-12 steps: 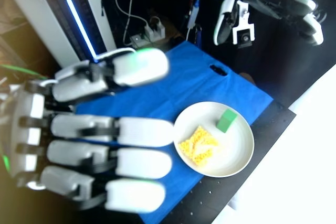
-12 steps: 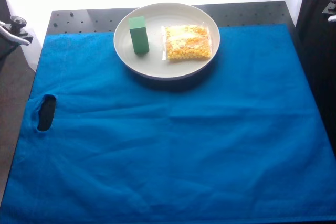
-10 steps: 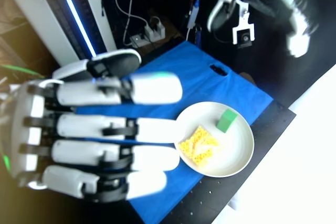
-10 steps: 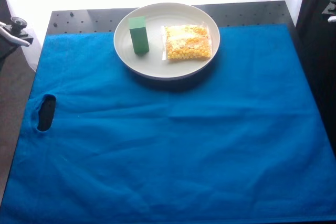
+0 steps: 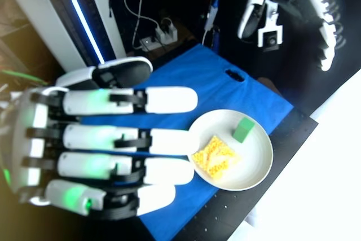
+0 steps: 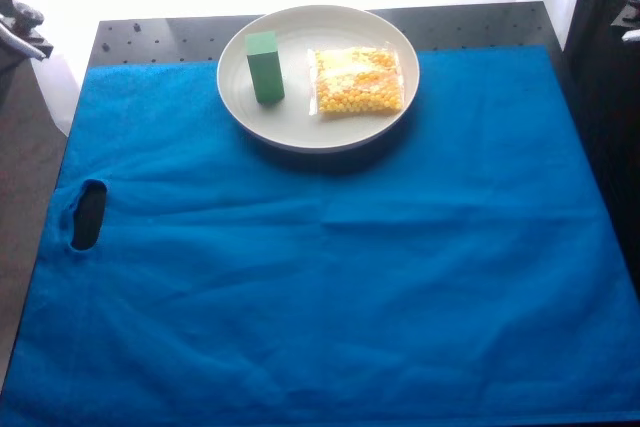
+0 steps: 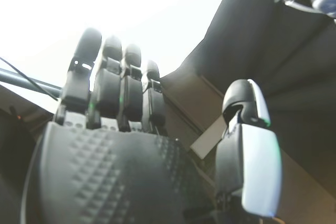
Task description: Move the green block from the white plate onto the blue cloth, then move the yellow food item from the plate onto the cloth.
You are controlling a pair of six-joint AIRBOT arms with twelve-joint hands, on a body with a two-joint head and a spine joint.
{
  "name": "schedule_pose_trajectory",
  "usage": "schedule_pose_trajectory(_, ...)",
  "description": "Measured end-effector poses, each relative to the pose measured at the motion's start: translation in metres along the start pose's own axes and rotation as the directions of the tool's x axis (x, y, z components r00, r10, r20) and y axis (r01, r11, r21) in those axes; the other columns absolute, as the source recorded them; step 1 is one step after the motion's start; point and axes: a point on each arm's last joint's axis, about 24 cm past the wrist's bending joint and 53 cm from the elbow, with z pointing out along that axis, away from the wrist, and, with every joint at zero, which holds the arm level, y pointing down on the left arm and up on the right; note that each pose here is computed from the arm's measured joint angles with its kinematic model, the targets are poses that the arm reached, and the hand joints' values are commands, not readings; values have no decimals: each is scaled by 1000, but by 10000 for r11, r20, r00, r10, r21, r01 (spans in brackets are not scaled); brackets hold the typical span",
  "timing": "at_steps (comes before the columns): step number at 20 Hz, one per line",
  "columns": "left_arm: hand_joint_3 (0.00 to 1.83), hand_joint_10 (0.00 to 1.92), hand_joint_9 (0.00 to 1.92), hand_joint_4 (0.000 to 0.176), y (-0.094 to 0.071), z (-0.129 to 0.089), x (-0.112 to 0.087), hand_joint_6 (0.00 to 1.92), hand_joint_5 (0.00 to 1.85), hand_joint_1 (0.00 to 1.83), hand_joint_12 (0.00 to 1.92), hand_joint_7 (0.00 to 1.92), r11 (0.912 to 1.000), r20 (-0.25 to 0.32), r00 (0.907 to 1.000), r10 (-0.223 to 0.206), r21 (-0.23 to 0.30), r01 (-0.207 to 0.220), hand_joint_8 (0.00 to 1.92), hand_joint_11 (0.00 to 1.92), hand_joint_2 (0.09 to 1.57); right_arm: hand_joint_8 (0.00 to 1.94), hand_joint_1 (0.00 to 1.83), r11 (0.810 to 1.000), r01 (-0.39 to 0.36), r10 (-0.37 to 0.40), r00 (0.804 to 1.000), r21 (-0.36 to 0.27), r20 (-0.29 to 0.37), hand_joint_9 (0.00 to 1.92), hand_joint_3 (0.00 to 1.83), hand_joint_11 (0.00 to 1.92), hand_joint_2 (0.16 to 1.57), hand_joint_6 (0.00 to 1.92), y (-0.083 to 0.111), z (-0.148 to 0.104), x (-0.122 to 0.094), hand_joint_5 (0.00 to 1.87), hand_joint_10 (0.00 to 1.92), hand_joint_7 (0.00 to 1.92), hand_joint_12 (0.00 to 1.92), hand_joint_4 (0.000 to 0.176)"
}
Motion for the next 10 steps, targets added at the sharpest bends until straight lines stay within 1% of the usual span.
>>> schedule_pose_trajectory(1,0,0,587,18,4,7,6,3,321,727,402,509,9998,-426,9990,99,-144,-105,0,520,821,5,485,10000,-10,10,10000,-10,-10,434,8,103,1065,6,0,0,1,333,16,455,1125,52)
schedule_pose_trajectory(2,0,0,587,31,7,10,10,6,380,732,511,507,9993,-728,9971,210,-301,-232,0,477,828,10,481,10000,-21,21,10000,-17,-10,459,7,128,1067,6,0,0,1,335,24,471,1139,44)
schedule_pose_trajectory(3,0,1,592,20,7,13,14,9,459,716,536,509,9978,-1013,9937,476,-401,-519,0,464,823,6,488,10000,-16,16,10000,-25,-29,471,3,129,1081,4,0,0,2,343,20,485,1162,38)
schedule_pose_trajectory(4,6,0,580,12,7,16,19,1,382,699,522,503,9949,-1315,9878,829,-468,-898,0,434,838,8,473,10000,-33,33,10000,-12,-25,466,1,120,1082,3,0,0,2,344,14,498,1162,27)
schedule_pose_trajectory(5,1,0,597,0,6,18,25,0,345,709,474,516,9925,-1529,9829,1026,-508,-1115,0,442,831,6,467,10000,-23,23,10000,-24,-52,457,3,112,1088,3,0,0,3,347,9,497,1159,28)
schedule_pose_trajectory(6,0,10,629,0,6,21,30,12,376,781,475,549,9902,-1708,9780,1194,-521,-1299,10,465,815,7,456,10000,16,-17,9999,-64,-129,447,4,98,1091,6,1,0,5,356,4,501,1147,36)
schedule_pose_trajectory(7,0,7,653,15,7,23,38,5,414,821,490,569,9864,-1958,9704,1414,-550,-1548,4,461,812,2,464,9999,59,-61,9998,-104,-213,443,2,106,1104,5,2,0,7,374,1,495,1112,44)
schedule_pose_trajectory(8,4,3,650,26,10,26,47,11,443,796,491,584,9799,-2270,9592,1688,-660,-1881,6,445,821,0,471,9999,55,-58,9997,-124,-256,426,5,88,1118,1,2,0,9,355,0,482,1100,39)
schedule_pose_trajectory(9,0,0,612,23,13,31,54,2,435,786,562,569,9721,-2524,9474,1966,-758,-2219,3,390,849,0,477,9999,35,-38,9997,-125,-257,417,2,76,1114,0,2,0,10,352,0,476,1099,38)
schedule_pose_trajectory(10,0,3,645,45,15,35,58,0,469,776,639,594,9656,-2701,9386,2145,-857,-2454,0,405,819,0,469,9999,35,-38,9996,-101,-268,396,0,46,1106,2,2,0,10,355,0,468,1085,40)
